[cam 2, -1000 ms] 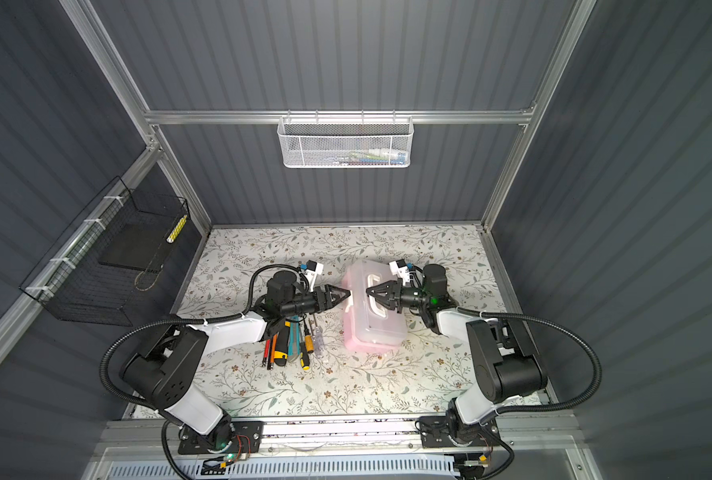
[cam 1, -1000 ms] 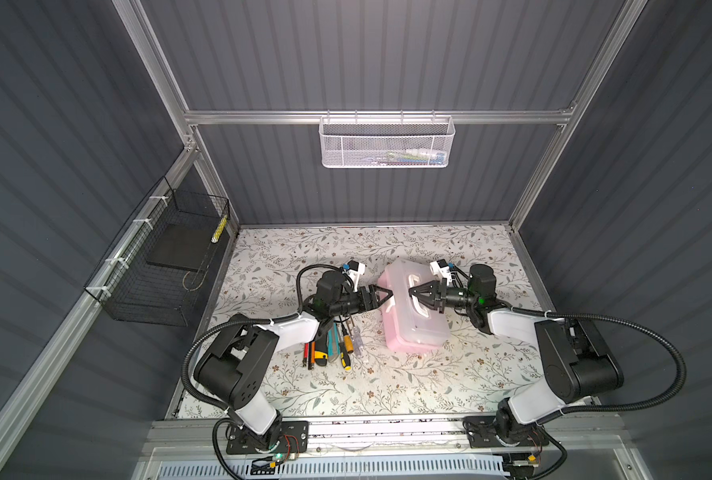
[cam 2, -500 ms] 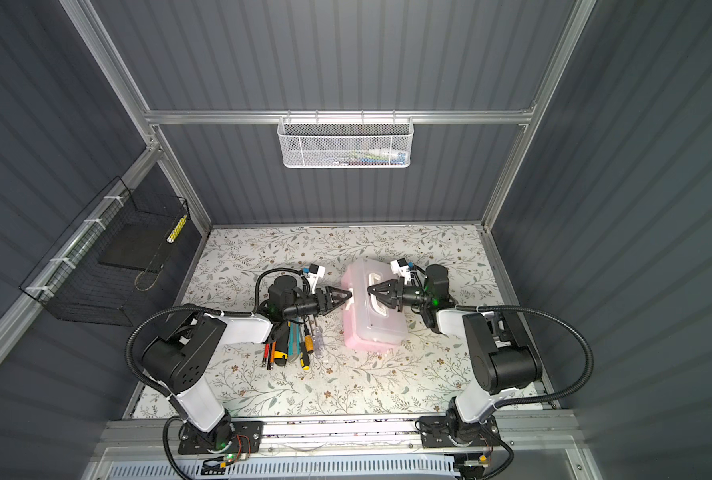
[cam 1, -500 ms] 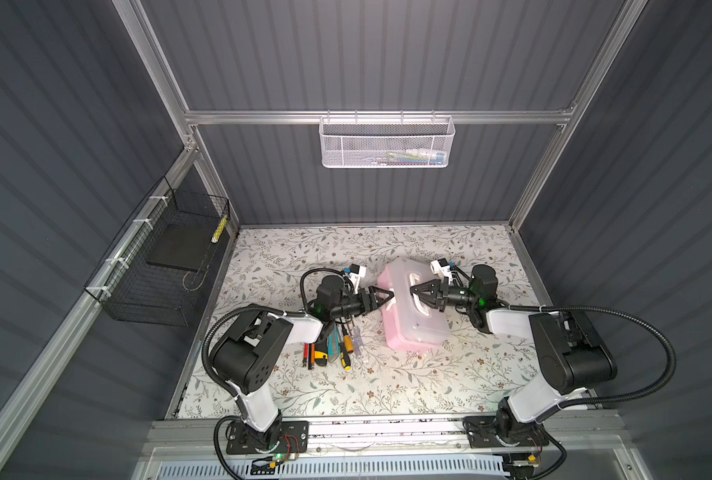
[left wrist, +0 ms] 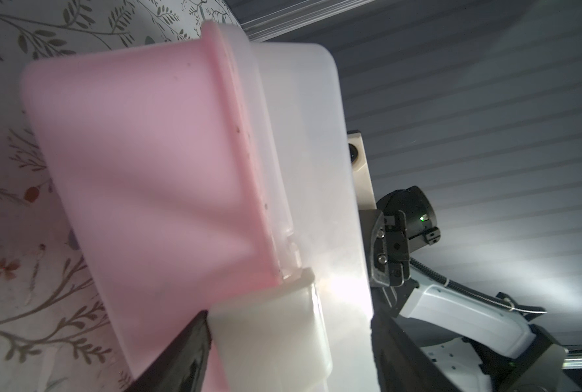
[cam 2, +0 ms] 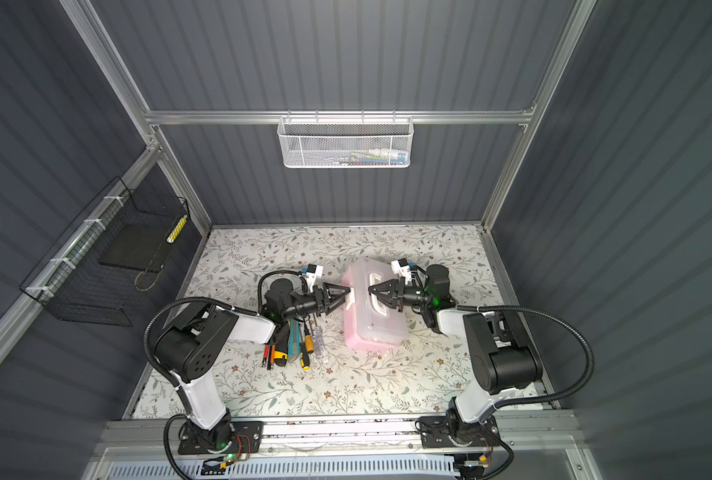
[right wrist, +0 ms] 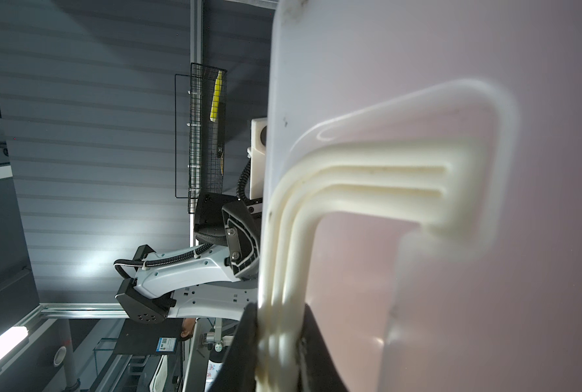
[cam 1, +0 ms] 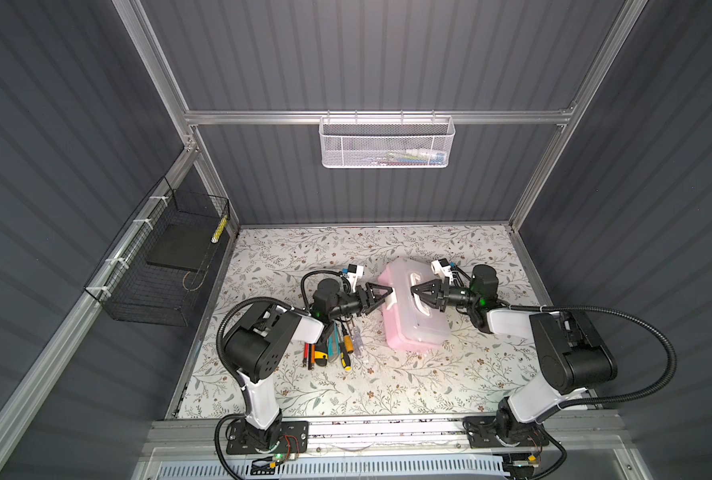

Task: Pack the tool kit

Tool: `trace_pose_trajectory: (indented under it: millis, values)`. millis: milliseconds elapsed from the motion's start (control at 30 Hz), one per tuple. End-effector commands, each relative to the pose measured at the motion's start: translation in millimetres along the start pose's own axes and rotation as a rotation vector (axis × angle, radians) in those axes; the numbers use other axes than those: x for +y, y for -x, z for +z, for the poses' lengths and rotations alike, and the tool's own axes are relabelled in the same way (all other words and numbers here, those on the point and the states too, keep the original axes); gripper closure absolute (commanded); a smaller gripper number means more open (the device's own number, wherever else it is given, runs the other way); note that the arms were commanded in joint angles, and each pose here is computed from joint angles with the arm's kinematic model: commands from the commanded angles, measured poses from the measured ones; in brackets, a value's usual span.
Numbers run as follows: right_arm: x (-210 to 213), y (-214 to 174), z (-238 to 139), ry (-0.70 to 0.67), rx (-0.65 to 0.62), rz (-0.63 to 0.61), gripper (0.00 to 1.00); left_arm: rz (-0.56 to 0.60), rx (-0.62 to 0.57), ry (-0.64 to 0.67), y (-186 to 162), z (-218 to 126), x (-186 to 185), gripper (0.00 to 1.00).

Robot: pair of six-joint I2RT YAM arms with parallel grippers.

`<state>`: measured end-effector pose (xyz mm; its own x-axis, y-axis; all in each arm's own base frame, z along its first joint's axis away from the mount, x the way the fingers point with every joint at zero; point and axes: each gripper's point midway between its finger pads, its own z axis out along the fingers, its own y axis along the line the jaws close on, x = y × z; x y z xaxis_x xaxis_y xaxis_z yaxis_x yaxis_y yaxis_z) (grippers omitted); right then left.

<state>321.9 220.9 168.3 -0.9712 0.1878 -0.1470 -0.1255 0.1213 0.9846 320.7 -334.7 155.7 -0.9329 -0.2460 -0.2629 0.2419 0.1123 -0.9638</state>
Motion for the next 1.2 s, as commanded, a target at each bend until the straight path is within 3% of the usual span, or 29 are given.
trace_pose_trajectory:
  millis: [0, 467, 600, 700, 800, 900, 1033, 1167]
  values:
    - [-25.2, -5.5, 2.3, -0.060, -0.005, 0.010, 1.00, 0.072, 0.034, -0.208, -4.2, -2.3, -54.2, 0.26]
    - [-54.9, -0.8, -3.2, -0.236, -0.051, 0.024, 1.00, 0.080, 0.013, -0.122, 2.0, -19.0, -46.8, 0.26]
    - [-57.1, 4.2, -7.3, -0.304, -0.082, 0.005, 1.00, 0.090, -0.001, 0.088, 3.5, -28.2, -9.8, 0.24]
    - [-58.1, 6.6, -9.4, -0.381, -0.090, -0.018, 1.00, 0.182, -0.015, 0.378, 8.7, -46.4, 21.0, 0.21]
    - [-64.7, 5.9, -12.9, -0.535, -0.095, -0.060, 1.00, 0.272, -0.052, 0.563, 21.6, -68.1, 26.3, 0.17]
    - [-71.6, 4.3, -15.6, -0.710, -0.101, -0.112, 1.00, 0.332, -0.068, 0.672, 34.5, -78.3, 26.6, 0.16]
    - [-84.9, 5.2, -24.7, -0.931, -0.114, -0.174, 1.00, 0.318, -0.051, 0.719, 36.3, -77.1, 40.0, 0.16]
    - [-90.9, 2.2, -19.7, -0.910, -0.108, -0.175, 1.00, 0.280, -0.026, 0.705, 26.7, -71.5, 49.4, 0.16]
